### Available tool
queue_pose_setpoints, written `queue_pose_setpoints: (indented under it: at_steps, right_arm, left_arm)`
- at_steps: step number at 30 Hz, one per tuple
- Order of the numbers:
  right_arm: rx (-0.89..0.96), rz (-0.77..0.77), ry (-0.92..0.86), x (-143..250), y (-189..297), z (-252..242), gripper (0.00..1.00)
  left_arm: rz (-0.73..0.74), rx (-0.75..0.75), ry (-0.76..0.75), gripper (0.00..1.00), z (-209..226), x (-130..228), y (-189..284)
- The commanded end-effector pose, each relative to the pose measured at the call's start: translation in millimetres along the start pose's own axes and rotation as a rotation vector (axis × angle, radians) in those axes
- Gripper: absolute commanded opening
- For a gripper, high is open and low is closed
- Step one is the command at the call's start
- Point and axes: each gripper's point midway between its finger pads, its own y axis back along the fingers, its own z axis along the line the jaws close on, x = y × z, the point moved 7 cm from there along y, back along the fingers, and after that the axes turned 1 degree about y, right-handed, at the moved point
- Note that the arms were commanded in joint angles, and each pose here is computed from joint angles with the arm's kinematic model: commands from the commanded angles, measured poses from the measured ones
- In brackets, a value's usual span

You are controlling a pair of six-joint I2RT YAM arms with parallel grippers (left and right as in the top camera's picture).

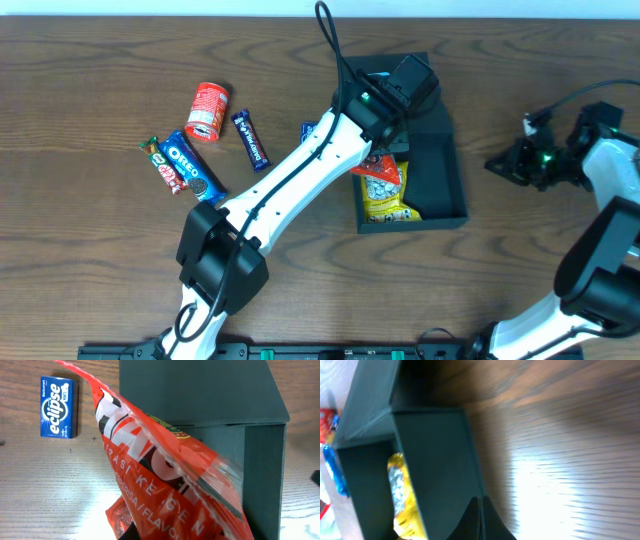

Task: Pack container
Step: 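Carry the red Hacks bag over the green box with the left gripper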

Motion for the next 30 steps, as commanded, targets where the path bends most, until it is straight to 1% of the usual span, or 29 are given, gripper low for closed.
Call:
queue_pose_setpoints:
  at_steps: [1, 6, 9, 16, 24, 30]
  right_arm:
    - [-0.068, 0.05, 0.072, 5, -15, 22, 0.01]
    - [-0.006, 0.125, 0.154, 14, -37, 43, 0.02]
    - [0.047, 0.148, 0.158, 16, -45, 45, 0.01]
    - [0.05, 0.137, 0.162, 14, -45, 44, 0.02]
    - [0.016, 0.129, 0.233, 13, -65, 73, 0.01]
    - [0.034, 0.123, 0.242, 11, -66, 72, 0.01]
  left_arm:
    - [-0.017, -0.002, 0.027, 0.06, 3, -8, 1]
    - [-0.019, -0.012, 0.057, 0.06, 14, -19, 0]
    - [-0.01, -0.023, 0.071, 0.06, 21, -22, -1]
    - [0.0, -0.037, 0.076, 0.06, 25, -22, -1]
    - [0.002, -0.044, 0.071, 0.06, 26, -21, -1]
    - [-0.004, -0.087, 0.064, 0.06, 32, -20, -1]
